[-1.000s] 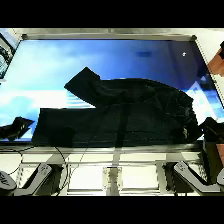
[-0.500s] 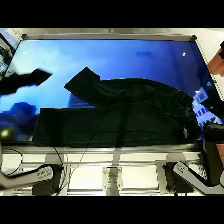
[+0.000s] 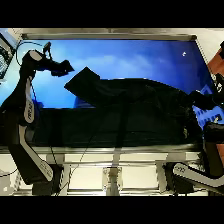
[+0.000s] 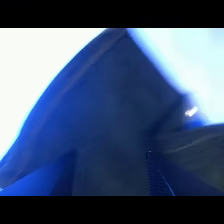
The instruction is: Fold the clothes and pants, and hang the long-sleeved shirts on hangers.
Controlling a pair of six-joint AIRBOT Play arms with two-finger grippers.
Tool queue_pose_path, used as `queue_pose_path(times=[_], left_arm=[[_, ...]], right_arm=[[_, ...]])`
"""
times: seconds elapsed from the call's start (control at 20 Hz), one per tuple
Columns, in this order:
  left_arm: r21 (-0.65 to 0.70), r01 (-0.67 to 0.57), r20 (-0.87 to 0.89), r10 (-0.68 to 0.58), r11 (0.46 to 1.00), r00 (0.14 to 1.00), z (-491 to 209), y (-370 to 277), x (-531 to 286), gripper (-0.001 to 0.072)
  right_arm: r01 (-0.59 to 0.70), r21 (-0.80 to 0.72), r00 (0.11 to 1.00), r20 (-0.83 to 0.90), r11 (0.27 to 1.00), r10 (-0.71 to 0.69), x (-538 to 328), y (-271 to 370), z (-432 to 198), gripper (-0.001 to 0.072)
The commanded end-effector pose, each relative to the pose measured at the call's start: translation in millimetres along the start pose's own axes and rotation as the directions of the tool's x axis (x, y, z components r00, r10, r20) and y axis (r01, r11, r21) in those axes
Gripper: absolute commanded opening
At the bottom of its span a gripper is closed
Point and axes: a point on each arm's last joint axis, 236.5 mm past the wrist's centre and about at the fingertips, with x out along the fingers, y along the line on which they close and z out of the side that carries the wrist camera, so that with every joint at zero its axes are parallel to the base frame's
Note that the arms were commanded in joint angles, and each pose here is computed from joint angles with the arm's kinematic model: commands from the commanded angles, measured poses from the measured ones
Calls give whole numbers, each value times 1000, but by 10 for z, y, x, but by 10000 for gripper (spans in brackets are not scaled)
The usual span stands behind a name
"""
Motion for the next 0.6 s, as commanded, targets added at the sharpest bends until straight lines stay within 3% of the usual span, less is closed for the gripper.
queue_pose_path(times=[0.0, 0.55], left_arm=[[-68, -101, -148, 90, 993, 985, -318, 467, 73, 502], [-44, -154, -185, 144, 987, 972, -435, 744, 290, 502]], right_arm=[[7, -5, 1000, 6, 1000, -6, 65, -13, 33, 562], [-15, 4, 1000, -22, 1000, 15, 65, 39, -35, 562]])
